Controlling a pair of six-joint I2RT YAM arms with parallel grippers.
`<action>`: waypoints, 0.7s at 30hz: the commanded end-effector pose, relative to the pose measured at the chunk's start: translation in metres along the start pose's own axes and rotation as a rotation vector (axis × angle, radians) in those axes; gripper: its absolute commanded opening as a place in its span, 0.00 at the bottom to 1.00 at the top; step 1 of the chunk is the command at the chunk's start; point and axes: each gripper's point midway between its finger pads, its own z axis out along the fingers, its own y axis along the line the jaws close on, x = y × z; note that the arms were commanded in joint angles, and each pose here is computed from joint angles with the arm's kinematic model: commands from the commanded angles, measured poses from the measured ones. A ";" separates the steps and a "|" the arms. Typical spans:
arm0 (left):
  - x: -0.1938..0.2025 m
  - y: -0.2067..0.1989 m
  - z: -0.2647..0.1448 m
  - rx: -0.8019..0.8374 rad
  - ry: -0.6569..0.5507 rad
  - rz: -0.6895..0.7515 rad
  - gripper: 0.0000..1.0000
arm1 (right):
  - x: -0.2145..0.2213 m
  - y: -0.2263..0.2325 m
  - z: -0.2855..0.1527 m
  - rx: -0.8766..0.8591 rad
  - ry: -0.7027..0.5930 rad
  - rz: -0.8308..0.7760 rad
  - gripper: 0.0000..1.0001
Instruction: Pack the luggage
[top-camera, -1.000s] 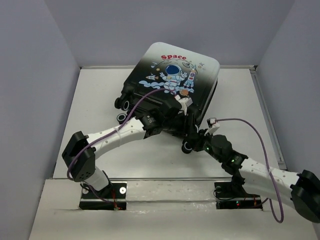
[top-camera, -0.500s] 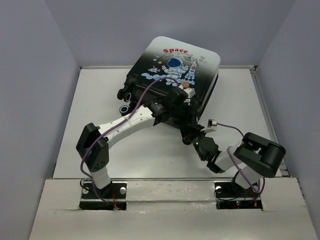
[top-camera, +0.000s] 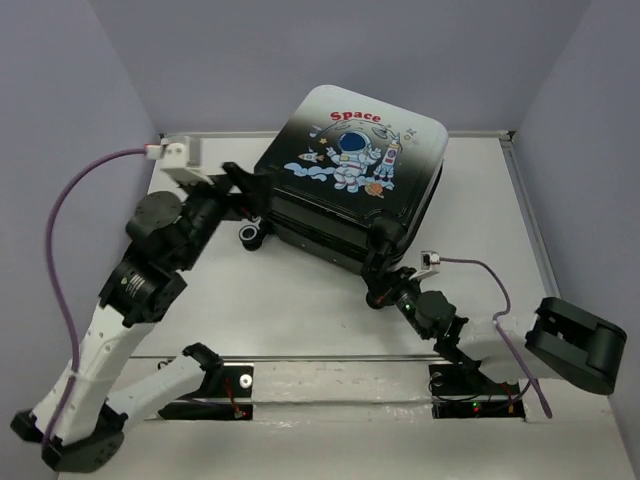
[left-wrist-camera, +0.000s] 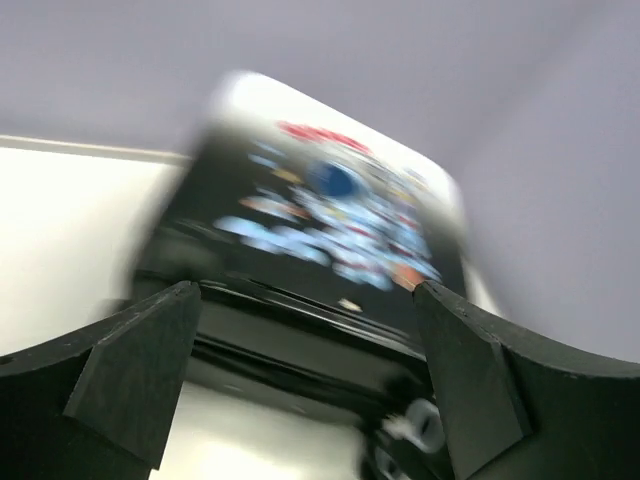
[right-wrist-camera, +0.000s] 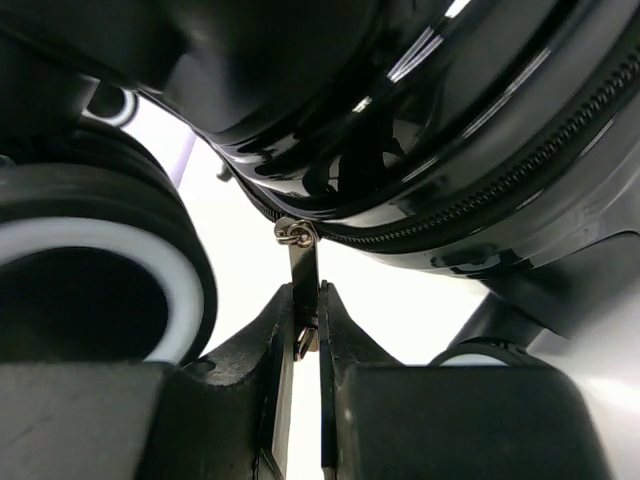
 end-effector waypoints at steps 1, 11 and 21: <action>0.038 0.147 -0.008 -0.472 0.096 0.113 0.99 | -0.030 0.054 -0.006 -0.149 -0.056 0.014 0.07; 0.064 0.175 0.031 -0.342 0.249 0.224 0.99 | -0.026 0.058 -0.011 -0.158 0.005 -0.071 0.07; 0.101 0.183 0.051 -0.290 0.394 0.213 0.99 | -0.022 0.057 -0.012 -0.165 0.021 -0.089 0.07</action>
